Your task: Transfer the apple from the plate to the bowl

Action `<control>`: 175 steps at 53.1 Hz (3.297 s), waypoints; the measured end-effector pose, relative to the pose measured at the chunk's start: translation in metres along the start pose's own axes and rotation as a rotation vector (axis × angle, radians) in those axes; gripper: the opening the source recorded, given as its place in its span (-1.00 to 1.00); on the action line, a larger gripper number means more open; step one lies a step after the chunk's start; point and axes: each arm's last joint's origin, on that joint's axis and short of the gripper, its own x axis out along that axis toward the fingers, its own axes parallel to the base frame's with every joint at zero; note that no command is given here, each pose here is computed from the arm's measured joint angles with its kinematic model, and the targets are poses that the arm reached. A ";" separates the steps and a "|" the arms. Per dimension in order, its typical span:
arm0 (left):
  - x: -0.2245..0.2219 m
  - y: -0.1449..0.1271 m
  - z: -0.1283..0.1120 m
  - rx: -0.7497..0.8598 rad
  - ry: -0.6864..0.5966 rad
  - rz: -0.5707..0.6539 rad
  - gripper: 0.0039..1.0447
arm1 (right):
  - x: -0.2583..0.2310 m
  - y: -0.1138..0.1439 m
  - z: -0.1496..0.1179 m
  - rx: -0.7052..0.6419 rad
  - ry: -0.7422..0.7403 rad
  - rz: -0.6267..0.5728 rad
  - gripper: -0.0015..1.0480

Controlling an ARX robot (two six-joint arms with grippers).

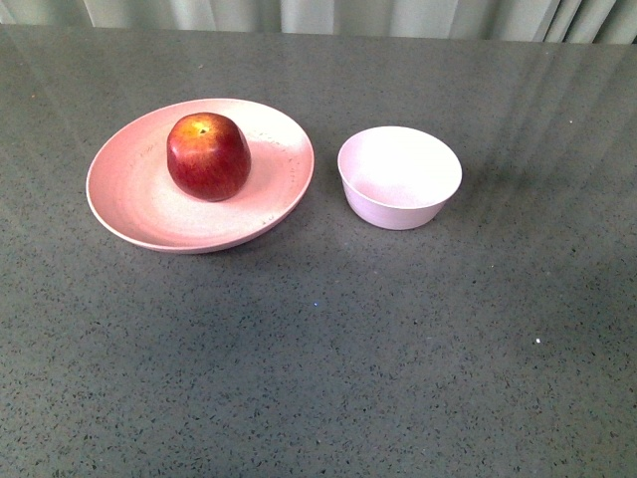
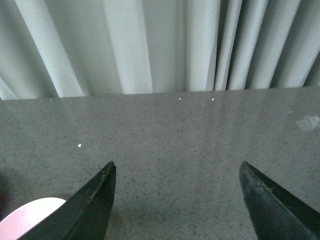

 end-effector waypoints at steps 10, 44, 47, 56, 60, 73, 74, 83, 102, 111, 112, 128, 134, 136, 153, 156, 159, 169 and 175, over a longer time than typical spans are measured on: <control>0.000 0.000 0.000 0.000 0.000 0.000 0.84 | -0.040 -0.008 -0.006 -0.023 -0.009 0.001 -0.67; 0.000 0.000 0.000 0.000 0.000 0.000 0.84 | -0.121 -0.020 -0.022 -0.029 -0.011 -0.002 -0.96; 0.000 0.000 0.000 0.000 0.000 0.000 0.84 | -0.124 -0.020 -0.020 -0.029 -0.015 -0.002 -0.96; 0.000 0.000 0.000 0.000 0.000 0.000 0.84 | -0.132 -0.020 -0.016 -0.029 -0.028 -0.001 -0.96; 0.000 0.000 0.000 0.000 0.000 0.000 0.84 | -0.135 -0.020 -0.015 -0.029 -0.030 -0.001 -0.96; 0.000 0.000 0.000 0.000 0.000 0.000 0.84 | -0.144 -0.019 -0.013 -0.029 -0.039 -0.001 -0.96; 0.000 0.000 0.000 0.000 0.000 0.000 0.84 | -0.145 -0.019 -0.012 -0.029 -0.040 -0.001 -0.96; 0.000 0.000 0.000 0.000 0.000 0.000 0.84 | -0.151 -0.019 -0.012 -0.029 -0.042 -0.001 -0.96; 0.000 0.000 0.000 0.000 0.000 0.000 0.84 | -0.158 -0.019 -0.012 -0.029 -0.043 -0.001 -0.96; 0.000 0.000 0.000 0.000 0.000 0.000 0.84 | -0.161 -0.019 -0.013 -0.029 -0.042 -0.001 -0.96; 0.000 0.000 0.000 0.000 0.000 0.000 0.84 | -0.162 -0.019 -0.013 -0.029 -0.042 -0.001 -0.96; 0.000 0.000 0.000 0.000 0.000 0.000 0.84 | -0.173 -0.020 -0.016 -0.029 -0.036 -0.002 -0.96; 0.000 0.000 0.000 0.000 0.000 0.000 0.84 | -0.173 -0.020 -0.016 -0.029 -0.036 -0.002 -0.96; 0.000 0.000 0.000 0.000 0.000 0.000 0.84 | -0.173 -0.020 -0.016 -0.030 -0.037 -0.002 -0.96; 0.016 -0.002 0.008 -0.037 0.377 -0.017 0.84 | -0.173 -0.020 -0.016 -0.030 -0.038 -0.002 0.28; 0.035 -0.005 0.019 -0.039 0.384 -0.032 0.84 | -0.173 -0.020 -0.016 -0.030 -0.038 -0.002 0.51; 0.053 -0.007 0.027 -0.040 0.372 -0.042 0.84 | -0.173 -0.020 -0.016 -0.030 -0.038 -0.002 0.71; 0.121 -0.025 0.029 -0.038 0.369 -0.083 0.84 | -0.173 -0.020 -0.016 -0.030 -0.038 -0.002 0.83; 0.146 -0.038 0.018 -0.029 0.407 -0.103 0.84 | -0.173 -0.020 -0.016 -0.030 -0.038 -0.002 0.83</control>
